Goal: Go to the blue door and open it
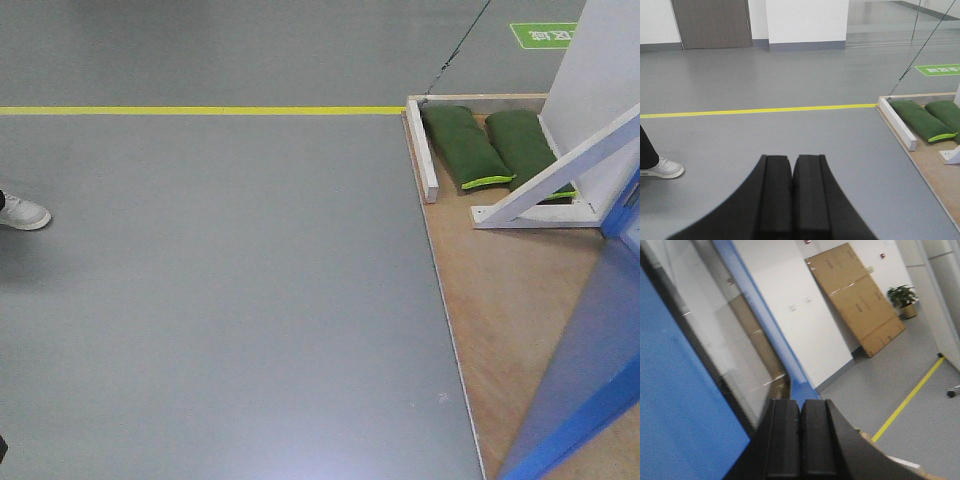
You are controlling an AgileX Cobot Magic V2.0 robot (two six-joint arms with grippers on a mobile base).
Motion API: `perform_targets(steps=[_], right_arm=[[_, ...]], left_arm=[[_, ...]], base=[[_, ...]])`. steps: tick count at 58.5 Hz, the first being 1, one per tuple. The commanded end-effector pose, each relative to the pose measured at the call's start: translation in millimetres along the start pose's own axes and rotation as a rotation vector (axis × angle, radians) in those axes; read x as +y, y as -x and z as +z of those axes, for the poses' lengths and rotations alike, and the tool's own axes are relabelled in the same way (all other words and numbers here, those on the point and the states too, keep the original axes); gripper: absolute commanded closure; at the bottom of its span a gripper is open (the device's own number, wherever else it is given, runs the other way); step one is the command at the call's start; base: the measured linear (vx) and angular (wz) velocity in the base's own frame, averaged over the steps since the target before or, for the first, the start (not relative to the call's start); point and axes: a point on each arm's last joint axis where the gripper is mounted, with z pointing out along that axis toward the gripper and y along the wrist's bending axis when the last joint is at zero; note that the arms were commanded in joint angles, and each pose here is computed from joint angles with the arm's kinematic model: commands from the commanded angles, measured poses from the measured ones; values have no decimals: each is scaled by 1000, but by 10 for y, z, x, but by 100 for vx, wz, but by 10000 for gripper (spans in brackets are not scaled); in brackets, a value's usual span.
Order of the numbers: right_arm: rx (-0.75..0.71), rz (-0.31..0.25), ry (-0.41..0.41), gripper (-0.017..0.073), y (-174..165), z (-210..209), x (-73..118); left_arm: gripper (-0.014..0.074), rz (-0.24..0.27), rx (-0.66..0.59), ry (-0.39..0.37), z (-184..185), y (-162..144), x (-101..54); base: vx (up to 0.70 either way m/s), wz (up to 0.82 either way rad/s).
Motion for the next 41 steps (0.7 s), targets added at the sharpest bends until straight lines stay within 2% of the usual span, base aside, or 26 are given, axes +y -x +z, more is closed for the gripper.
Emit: perform_targets(steps=[1, 16, 17, 41], right_arm=[[-87, 7, 112, 547, 186, -202, 362], [-5, 43, 274, 547, -46, -246, 857], [21, 55, 331, 547, -120, -285, 1028], [147, 109, 577, 547, -450, -561, 1754]], left_arm=[[521, -7, -115, -5, -38, 161, -1], [521, -7, -115, -5, -38, 161, -1], [521, -7, -115, -5, -38, 161, -1], [521, -7, -115, -5, -38, 161, -1]], base=[[0, 0], [0, 0], [0, 0], [0, 0]])
